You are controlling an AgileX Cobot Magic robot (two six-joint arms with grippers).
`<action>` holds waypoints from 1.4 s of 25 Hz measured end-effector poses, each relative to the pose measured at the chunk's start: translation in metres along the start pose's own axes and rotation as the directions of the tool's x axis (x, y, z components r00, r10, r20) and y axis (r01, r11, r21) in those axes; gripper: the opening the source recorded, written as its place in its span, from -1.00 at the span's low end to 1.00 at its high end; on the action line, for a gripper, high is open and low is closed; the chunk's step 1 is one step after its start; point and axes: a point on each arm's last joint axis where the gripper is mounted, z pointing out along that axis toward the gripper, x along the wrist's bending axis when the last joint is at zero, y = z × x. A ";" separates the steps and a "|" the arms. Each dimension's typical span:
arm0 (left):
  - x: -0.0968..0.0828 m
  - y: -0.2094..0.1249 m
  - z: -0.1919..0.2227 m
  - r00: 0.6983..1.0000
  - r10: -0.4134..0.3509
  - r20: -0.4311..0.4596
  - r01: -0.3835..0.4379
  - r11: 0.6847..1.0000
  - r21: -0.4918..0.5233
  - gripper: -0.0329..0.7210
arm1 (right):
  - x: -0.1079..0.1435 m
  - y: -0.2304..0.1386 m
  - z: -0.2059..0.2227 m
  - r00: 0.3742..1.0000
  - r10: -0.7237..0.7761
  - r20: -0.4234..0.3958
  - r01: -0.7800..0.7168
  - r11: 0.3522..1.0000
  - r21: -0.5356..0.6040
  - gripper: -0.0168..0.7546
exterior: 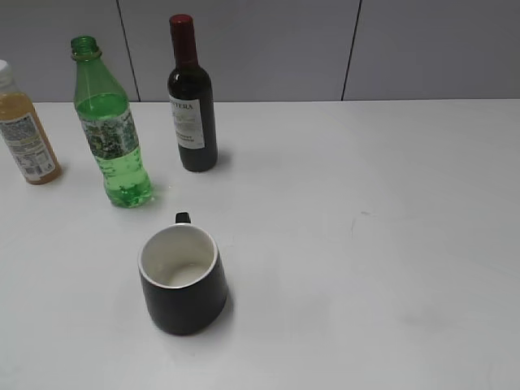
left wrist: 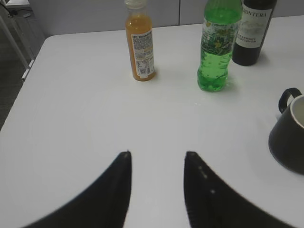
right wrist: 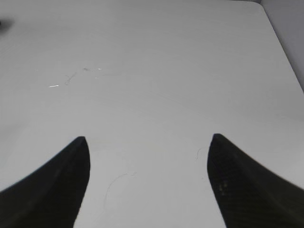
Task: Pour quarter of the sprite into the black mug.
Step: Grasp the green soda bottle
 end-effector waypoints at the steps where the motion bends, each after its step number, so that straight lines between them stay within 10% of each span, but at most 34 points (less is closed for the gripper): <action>1: 0.000 0.000 0.000 1.000 0.000 0.000 0.000 1.000 0.000 0.15 | 0.000 0.000 0.000 1.000 0.000 0.000 0.000 1.000 0.000 0.56; 6: 0.000 0.000 0.000 1.000 0.000 0.000 0.000 1.000 0.000 0.78 | 0.000 0.000 0.000 1.000 0.000 0.000 0.000 1.000 0.000 0.56; 35: 0.015 0.056 0.088 0.996 -0.077 -0.039 0.060 0.939 -0.338 0.72 | 0.000 0.000 0.000 1.000 0.000 0.000 0.000 1.000 0.000 0.56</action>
